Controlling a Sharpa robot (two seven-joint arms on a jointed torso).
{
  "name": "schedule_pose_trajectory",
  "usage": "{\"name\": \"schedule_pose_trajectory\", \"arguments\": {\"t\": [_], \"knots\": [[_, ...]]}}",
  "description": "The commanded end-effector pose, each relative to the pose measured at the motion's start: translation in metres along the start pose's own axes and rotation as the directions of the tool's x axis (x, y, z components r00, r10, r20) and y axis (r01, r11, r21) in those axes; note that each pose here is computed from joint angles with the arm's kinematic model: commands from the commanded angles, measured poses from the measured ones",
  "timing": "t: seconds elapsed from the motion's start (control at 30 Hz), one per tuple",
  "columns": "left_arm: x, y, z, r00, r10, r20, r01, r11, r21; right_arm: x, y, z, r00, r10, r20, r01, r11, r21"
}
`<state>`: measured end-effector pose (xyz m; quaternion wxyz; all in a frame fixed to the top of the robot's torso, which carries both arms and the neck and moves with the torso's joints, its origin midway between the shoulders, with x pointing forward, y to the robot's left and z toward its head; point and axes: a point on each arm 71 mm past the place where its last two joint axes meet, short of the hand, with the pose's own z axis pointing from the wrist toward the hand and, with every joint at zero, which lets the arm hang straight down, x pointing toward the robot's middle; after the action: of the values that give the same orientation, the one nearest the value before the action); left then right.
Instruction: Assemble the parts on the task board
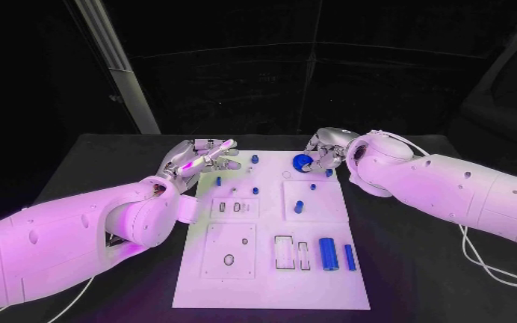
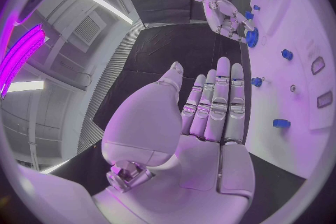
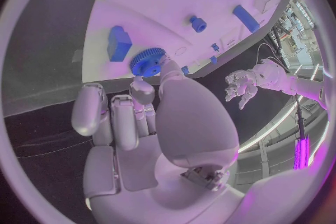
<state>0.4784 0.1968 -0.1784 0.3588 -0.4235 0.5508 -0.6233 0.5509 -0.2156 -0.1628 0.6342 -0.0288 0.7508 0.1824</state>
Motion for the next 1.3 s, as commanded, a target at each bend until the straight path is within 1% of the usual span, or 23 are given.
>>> {"name": "schedule_pose_trajectory", "arguments": {"t": [0.03,0.3,0.53,0.83,1.17,1.3], "knots": [[0.0017,-0.0003,0.0008,1.000,-0.007,-0.017,0.007,1.000,-0.001,0.001,0.000,0.002,1.000,-0.016,-0.013,0.016,1.000,0.003],[0.0013,0.0002,0.0012,1.000,-0.007,-0.016,0.007,1.000,-0.002,0.001,0.003,0.003,1.000,-0.015,-0.011,0.015,1.000,-0.010],[0.0007,0.0004,0.0012,1.000,-0.006,-0.015,0.006,1.000,-0.003,0.000,0.007,0.003,1.000,-0.017,0.009,0.017,0.999,-0.028],[0.0001,0.0005,0.0012,1.000,-0.006,-0.015,0.006,1.000,-0.004,0.000,0.014,0.002,0.995,-0.099,0.027,0.101,0.993,-0.054],[0.0001,0.0008,0.0014,1.000,-0.006,-0.016,0.006,1.000,-0.007,0.002,0.024,0.002,0.983,-0.179,0.028,0.180,0.981,-0.072],[0.0001,0.0009,0.0014,1.000,-0.007,-0.017,0.006,1.000,-0.008,0.002,0.025,0.003,0.982,-0.190,0.025,0.191,0.979,-0.076]]}}
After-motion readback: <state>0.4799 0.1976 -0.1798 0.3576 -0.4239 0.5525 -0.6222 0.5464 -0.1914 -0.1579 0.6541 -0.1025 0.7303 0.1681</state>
